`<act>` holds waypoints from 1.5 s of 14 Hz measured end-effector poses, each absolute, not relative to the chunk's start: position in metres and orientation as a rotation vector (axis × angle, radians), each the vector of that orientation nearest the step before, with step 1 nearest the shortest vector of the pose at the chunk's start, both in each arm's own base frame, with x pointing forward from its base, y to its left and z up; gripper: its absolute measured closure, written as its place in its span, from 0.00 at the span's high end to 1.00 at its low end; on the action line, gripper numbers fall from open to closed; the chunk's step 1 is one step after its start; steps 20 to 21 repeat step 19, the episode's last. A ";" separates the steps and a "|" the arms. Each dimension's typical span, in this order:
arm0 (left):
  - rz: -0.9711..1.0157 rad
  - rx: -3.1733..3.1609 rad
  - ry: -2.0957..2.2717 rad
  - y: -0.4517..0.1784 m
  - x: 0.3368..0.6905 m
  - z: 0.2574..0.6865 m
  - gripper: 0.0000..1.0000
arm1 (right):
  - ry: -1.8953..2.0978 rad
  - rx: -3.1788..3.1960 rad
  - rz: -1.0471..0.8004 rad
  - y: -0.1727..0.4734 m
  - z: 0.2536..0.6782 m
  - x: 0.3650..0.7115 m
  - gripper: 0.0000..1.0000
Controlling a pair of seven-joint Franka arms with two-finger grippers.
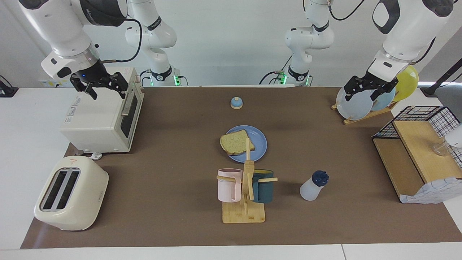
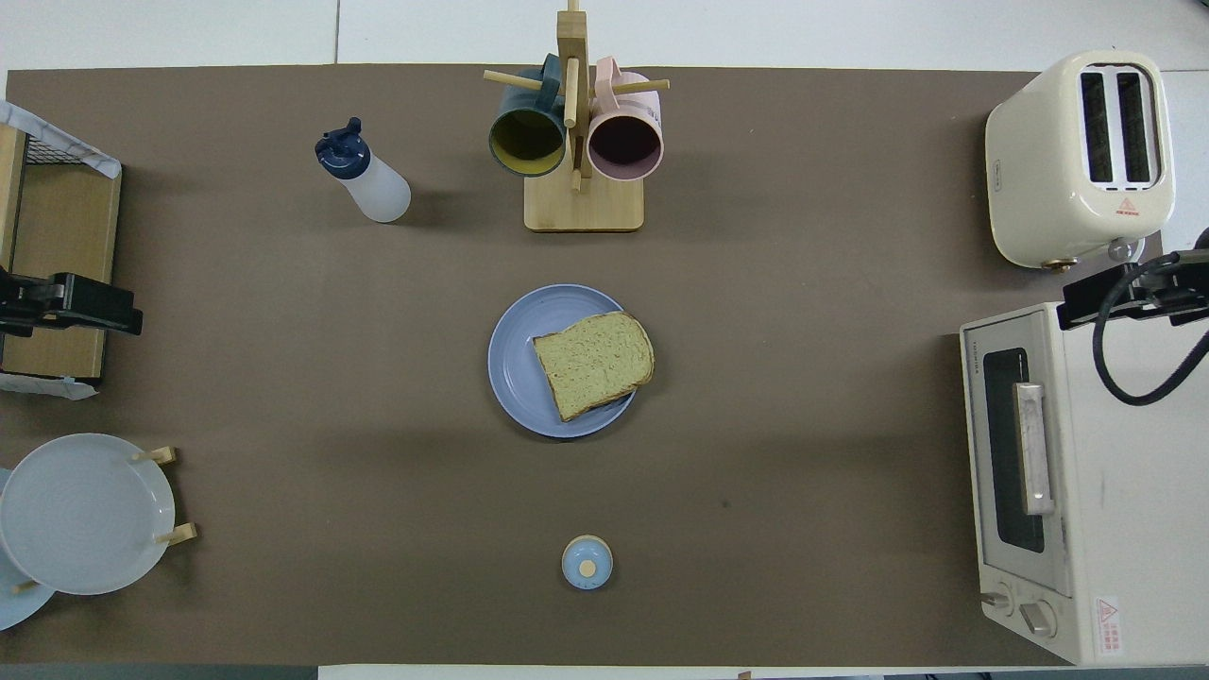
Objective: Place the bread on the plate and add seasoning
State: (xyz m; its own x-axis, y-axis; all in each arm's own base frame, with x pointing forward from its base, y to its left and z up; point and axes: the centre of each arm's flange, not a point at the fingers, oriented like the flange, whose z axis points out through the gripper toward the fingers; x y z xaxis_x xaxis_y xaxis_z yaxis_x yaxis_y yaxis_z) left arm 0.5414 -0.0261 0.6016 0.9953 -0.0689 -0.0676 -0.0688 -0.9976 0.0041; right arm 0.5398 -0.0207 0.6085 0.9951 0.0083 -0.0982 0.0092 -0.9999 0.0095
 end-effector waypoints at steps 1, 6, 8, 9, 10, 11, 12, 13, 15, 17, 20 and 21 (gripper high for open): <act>-0.125 3.132 -0.113 -0.029 0.543 0.608 1.00 | 0.014 3.128 -0.154 -0.021 0.609 0.540 1.00; -0.123 3.129 -0.141 -0.039 0.540 0.641 1.00 | 0.014 3.128 -0.154 -0.021 0.609 0.540 1.00; -0.130 3.129 -0.141 -0.038 0.540 0.639 1.00 | 0.014 3.128 -0.154 -0.021 0.609 0.540 1.00; -0.132 3.129 -0.141 -0.038 0.540 0.638 1.00 | 0.014 3.128 -0.154 -0.021 0.609 0.540 1.00; -0.133 3.129 -0.141 -0.038 0.540 0.638 1.00 | 0.014 3.128 -0.154 -0.021 0.609 0.540 1.00; -0.133 3.129 -0.141 -0.038 0.540 0.638 1.00 | 0.014 3.128 -0.154 -0.021 0.609 0.540 1.00; -0.133 3.129 -0.140 -0.038 0.540 0.638 1.00 | 0.014 3.128 -0.154 -0.021 0.609 0.540 1.00; -0.133 3.129 -0.139 -0.038 0.540 0.638 1.00 | 0.014 3.128 -0.154 -0.021 0.609 0.540 1.00; -0.103 3.129 -0.138 -0.037 0.543 0.639 1.00 | 0.014 3.128 -0.154 -0.021 0.609 0.540 1.00; -0.065 3.129 -0.138 -0.038 0.545 0.641 1.00 | 0.014 3.128 -0.154 -0.021 0.609 0.540 1.00; -0.067 3.129 -0.139 -0.038 0.546 0.640 1.00 | 0.014 3.128 -0.154 -0.021 0.609 0.540 1.00; -0.067 3.129 -0.139 -0.038 0.546 0.640 1.00 | 0.014 3.128 -0.154 -0.021 0.609 0.540 1.00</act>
